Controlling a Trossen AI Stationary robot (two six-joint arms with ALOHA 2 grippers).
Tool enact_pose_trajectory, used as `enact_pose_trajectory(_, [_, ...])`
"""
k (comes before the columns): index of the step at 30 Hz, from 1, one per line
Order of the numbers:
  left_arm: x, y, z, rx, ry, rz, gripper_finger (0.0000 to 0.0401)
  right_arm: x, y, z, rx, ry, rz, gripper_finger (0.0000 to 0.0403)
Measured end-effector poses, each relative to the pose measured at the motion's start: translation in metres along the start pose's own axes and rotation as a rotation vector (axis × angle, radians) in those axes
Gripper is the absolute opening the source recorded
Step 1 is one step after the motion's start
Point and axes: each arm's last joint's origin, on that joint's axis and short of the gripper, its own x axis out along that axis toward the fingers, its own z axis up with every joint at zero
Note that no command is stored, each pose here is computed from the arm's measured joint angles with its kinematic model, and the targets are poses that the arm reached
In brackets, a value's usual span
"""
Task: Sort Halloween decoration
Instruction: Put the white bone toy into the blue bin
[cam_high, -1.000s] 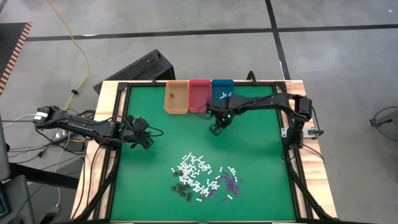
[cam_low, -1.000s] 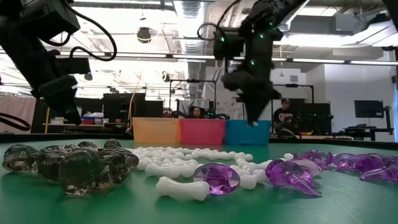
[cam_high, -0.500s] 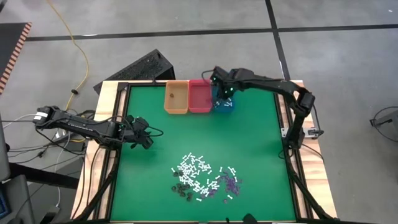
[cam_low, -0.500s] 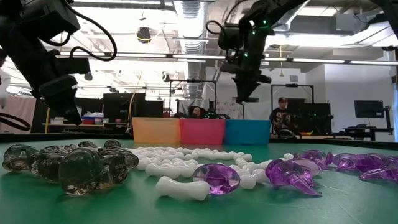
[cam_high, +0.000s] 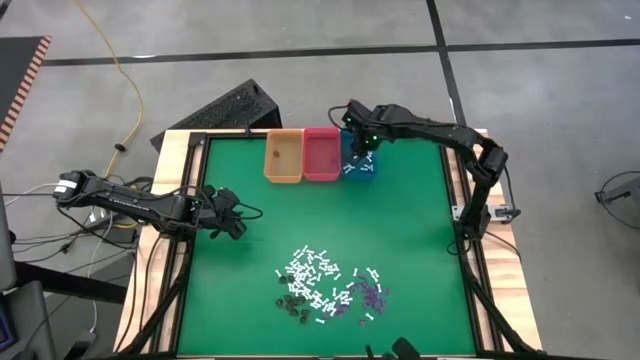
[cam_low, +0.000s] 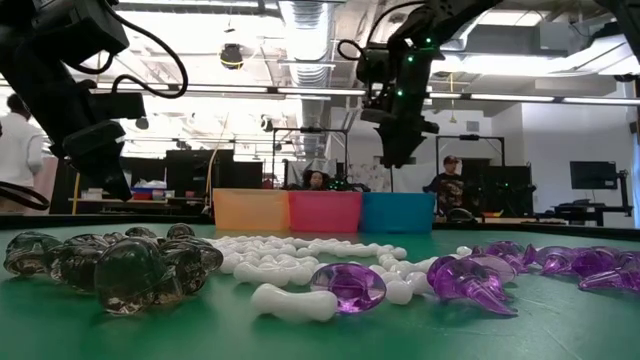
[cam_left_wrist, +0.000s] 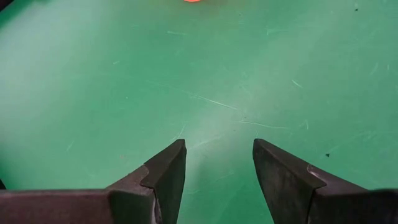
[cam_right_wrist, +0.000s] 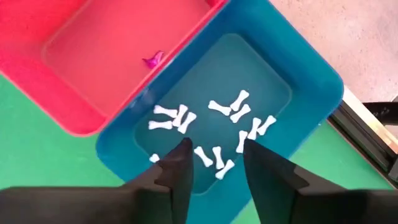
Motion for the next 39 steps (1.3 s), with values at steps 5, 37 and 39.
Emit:
enact_pose_trajectory(5, [0.0,0.0,0.0,-0.003,0.002,-0.002,0.0179,-0.003,0.018,-0.011,-0.069,0.081,0.076,0.0176])
enact_pose_trajectory(37, [0.0,-0.002,0.0,0.015,0.02,-0.046,0.0179,-0.033,0.219,-0.242,-0.167,0.394,0.158,0.0166])
enact_pose_trajectory(39, [0.0,-0.003,0.002,0.013,0.007,-0.054,0.0179,-0.028,0.22,-0.241,-0.168,0.37,0.145,0.0166])
